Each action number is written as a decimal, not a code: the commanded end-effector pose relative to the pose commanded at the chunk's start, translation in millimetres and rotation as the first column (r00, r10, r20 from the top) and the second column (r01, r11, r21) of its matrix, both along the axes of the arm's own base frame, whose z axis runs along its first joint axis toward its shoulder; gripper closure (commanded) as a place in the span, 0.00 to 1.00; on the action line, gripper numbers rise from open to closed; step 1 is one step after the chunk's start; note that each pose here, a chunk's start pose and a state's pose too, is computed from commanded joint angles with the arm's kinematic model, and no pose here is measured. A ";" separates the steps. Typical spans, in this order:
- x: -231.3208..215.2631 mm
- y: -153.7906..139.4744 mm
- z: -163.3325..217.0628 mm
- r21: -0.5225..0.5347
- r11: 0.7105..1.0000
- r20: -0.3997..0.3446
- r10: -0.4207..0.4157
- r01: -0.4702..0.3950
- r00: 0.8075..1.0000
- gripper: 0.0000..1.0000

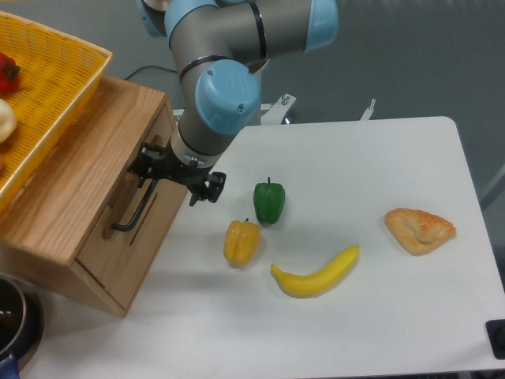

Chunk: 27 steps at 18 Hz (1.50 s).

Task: Slide open the top drawer

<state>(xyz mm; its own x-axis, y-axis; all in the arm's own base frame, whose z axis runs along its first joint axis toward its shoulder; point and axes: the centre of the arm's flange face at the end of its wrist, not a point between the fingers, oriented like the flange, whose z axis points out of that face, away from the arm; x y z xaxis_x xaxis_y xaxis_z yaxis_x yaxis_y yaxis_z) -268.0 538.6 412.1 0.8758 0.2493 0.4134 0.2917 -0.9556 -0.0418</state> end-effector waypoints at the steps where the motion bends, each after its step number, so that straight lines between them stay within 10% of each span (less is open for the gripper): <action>1: 0.7 -0.7 -2.9 -0.004 1.000 0.004 0.000 0.000 1.000 0.00; 27: -15.7 -7.0 -4.9 0.001 1.000 -0.003 0.016 -0.016 1.000 0.00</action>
